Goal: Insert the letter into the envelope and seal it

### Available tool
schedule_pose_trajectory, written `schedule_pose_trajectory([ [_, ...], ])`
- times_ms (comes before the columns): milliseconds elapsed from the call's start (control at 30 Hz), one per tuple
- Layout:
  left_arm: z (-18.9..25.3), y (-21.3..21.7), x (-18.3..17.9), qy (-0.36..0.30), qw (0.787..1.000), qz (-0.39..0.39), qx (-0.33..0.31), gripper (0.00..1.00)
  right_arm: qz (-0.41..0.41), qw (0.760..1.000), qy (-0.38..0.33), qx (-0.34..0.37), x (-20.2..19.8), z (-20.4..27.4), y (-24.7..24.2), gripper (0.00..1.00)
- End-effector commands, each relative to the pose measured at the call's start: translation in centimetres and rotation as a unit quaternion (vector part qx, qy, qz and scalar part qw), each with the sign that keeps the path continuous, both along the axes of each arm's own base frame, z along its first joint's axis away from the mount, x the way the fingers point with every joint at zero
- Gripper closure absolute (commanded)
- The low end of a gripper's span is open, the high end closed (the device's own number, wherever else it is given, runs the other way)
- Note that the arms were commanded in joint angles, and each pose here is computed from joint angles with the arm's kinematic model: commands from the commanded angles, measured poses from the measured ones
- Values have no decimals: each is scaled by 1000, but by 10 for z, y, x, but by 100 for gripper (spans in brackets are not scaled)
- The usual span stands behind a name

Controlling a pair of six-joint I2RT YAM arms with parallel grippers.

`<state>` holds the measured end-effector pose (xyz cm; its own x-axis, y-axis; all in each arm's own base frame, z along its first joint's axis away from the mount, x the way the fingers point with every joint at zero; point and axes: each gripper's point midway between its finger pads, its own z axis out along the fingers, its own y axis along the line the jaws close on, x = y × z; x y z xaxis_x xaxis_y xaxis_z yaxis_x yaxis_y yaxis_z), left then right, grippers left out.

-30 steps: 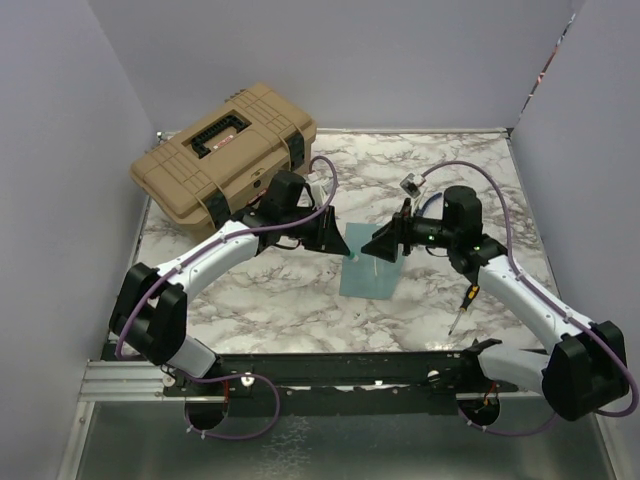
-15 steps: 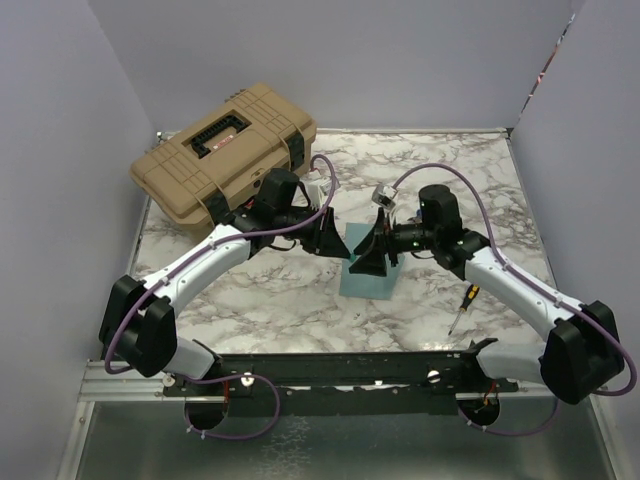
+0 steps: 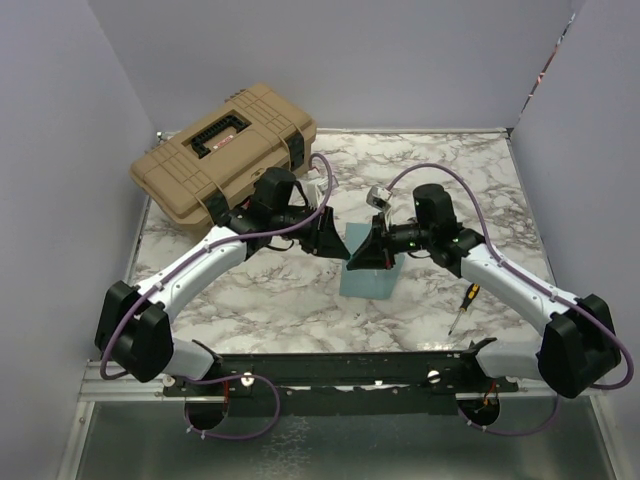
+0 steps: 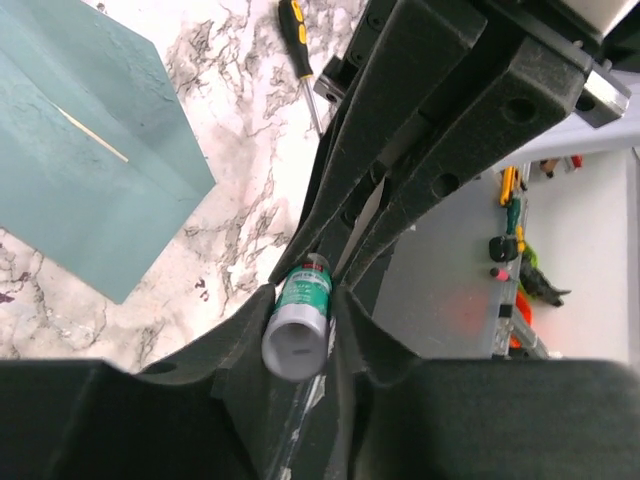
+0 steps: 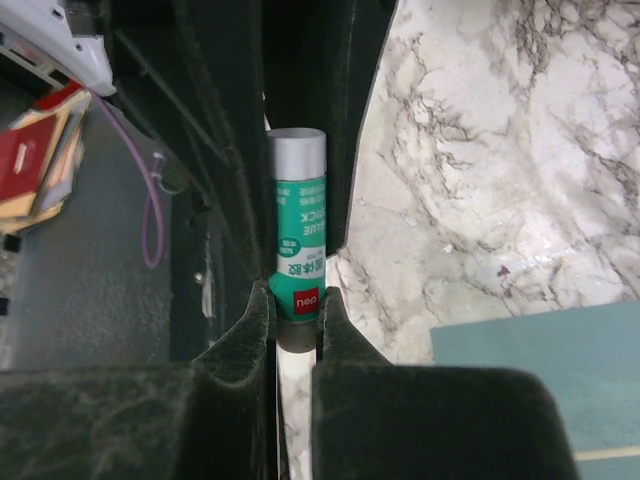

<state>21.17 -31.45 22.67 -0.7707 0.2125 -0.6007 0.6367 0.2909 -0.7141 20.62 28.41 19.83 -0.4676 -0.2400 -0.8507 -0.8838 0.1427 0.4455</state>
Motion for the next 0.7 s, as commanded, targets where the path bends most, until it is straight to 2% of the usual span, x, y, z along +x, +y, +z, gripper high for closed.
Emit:
schedule_pose_trajectory([
  [0,43,-4,9,-60,997,22,-37,60,-3,1000,2,24,-1,18,6,100],
  [67,56,-5,15,-70,995,44,-52,47,-19,999,-10,43,4,27,8,100],
  [167,83,-4,30,-87,984,113,-107,34,-70,995,-18,74,17,42,9,100],
  [267,104,6,38,-108,960,185,-181,28,-138,983,-15,120,34,61,8,100],
  [333,119,15,42,-120,941,225,-224,25,-157,975,-4,156,38,73,9,100],
  [400,127,19,44,-127,931,239,-246,25,-159,969,4,191,39,86,11,100],
  [500,131,18,44,-130,927,240,-257,25,-172,958,21,229,40,96,10,100],
  [667,127,12,45,-118,930,232,-261,25,-156,955,28,251,36,104,11,100],
])
